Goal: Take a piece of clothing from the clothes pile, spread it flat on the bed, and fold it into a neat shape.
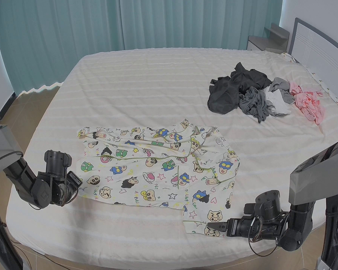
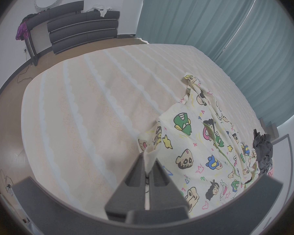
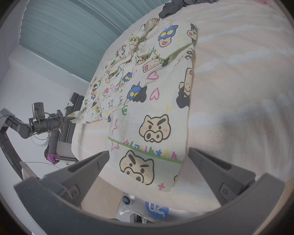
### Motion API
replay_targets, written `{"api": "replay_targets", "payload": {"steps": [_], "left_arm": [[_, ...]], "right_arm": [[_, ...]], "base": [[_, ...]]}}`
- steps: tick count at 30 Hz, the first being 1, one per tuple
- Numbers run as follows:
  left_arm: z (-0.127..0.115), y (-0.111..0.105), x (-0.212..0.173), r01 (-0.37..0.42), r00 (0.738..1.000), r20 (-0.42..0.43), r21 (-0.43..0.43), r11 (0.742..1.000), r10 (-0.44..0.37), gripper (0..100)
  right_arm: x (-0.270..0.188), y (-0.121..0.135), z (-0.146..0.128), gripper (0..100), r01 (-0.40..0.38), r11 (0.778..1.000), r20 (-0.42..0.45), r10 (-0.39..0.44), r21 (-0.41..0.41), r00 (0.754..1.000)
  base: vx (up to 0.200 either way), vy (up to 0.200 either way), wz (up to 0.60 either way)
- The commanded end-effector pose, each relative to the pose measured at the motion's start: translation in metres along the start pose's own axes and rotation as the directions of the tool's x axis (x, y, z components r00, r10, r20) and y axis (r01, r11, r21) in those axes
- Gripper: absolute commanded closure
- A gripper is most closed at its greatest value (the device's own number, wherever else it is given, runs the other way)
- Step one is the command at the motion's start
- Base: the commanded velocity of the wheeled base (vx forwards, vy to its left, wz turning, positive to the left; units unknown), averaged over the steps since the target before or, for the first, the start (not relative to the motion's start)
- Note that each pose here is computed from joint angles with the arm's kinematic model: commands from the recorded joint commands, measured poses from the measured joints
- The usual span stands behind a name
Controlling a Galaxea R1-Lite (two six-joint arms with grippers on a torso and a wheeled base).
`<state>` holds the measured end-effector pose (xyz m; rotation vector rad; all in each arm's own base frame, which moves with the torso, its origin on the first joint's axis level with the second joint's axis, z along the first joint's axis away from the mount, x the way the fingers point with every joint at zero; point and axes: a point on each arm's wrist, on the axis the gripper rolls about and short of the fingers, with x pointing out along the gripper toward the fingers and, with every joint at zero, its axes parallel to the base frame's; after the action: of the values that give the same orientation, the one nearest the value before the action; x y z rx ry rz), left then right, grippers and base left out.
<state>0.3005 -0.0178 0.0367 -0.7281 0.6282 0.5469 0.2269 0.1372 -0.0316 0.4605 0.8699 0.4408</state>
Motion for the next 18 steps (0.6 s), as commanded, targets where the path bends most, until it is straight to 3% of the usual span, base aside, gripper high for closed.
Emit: {"api": "replay_targets", "payload": {"steps": [1,11,18], "left_arm": [[0.001,-0.001,-0.002,0.011,1.000,-0.002,-0.003,1.000,-0.011,100],[-0.001,0.001,-0.004,0.009,1.000,-0.008,0.001,1.000,-0.009,100],[-0.002,0.001,-0.004,0.023,0.999,-0.026,0.001,1.000,-0.023,100]], "right_arm": [[-0.006,0.002,-0.001,0,0.002,1.000,0.007,-0.002,-0.003,1.000],[0.012,0.008,-0.002,0,-0.013,1.000,-0.015,0.013,-0.023,1.000],[0.020,0.022,0.003,0,0.014,0.999,-0.092,-0.017,-0.032,0.996]], "base": [[0.000,0.000,0.00],[0.000,0.000,0.00],[0.000,0.000,0.00]]}}
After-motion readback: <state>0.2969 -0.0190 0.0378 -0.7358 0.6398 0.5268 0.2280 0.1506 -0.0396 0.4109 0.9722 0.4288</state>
